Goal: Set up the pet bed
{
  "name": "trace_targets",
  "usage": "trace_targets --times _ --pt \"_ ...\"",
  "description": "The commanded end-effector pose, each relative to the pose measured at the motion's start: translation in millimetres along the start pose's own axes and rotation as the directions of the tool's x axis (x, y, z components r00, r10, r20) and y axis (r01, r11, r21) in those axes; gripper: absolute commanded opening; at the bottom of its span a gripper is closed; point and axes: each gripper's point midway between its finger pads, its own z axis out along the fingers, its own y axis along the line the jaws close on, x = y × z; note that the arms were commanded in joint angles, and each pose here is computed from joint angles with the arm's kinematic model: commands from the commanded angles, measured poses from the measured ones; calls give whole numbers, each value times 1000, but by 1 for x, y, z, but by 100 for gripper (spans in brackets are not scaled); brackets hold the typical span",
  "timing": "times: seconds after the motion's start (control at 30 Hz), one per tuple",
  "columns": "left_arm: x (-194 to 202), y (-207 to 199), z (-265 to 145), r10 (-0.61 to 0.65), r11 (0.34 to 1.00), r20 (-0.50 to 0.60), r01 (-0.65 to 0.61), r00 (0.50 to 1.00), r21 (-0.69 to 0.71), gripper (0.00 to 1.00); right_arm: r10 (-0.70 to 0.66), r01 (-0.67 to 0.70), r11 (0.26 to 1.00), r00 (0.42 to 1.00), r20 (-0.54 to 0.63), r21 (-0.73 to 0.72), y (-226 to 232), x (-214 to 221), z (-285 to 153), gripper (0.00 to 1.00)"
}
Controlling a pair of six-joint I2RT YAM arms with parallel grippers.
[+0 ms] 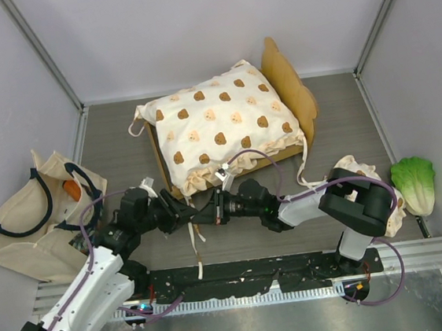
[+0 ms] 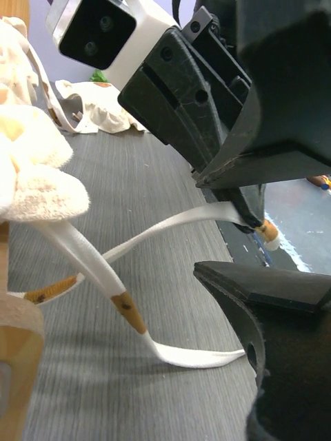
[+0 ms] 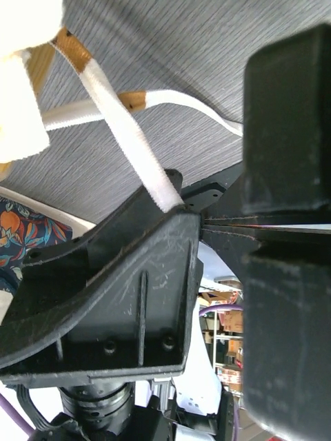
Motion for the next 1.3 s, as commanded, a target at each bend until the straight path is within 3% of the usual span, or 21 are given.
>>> trace_targets --times 0.0,0.13,0.2,0.27,0.33,0.4,0.43,0.47,0.57,0.67,1.1,1.27 --pt "-13 -23 5 18 996 53 -22 998 84 47 -35 39 995 999 38 -91 25 -10 0 1" --pt "-14 -22 9 12 997 50 -16 999 76 39 -38 42 995 998 40 -90 25 -9 -2 1" --pt "-14 -20 11 1 997 51 -5 999 77 24 -38 41 995 998 43 -87 24 -9 -3 1" --pt "-15 -20 11 0 996 58 -5 998 84 18 -37 40 996 998 44 -78 23 -9 -3 1" --pt "-15 -19 10 2 996 65 -7 998 84 6 -41 44 996 998 44 -71 22 -9 -4 2" --pt "-16 -18 10 -2 997 72 -4 997 82 0 -49 52 997 998 49 -56 20 -10 -5 10" --pt "-17 -18 10 -2 996 76 -5 997 84 0 -48 49 998 998 41 -25 14 -8 -7 17" --pt "-17 -18 10 -2 997 77 -5 997 81 0 -58 59 998 997 49 -23 18 -9 -10 31" --pt "-19 -17 10 -3 997 90 -5 996 79 0 -102 99 993 994 44 62 8 -6 -17 44" --pt "-19 -18 10 -2 997 90 -5 996 82 0 -166 162 974 986 12 161 -7 0 -18 48" --pt "-21 -25 10 -21 995 91 12 996 101 0 -376 366 908 927 11 205 8 4 7 56" --pt "-22 -28 10 -27 994 89 17 996 110 0 -433 408 854 901 7 322 -16 6 17 57"
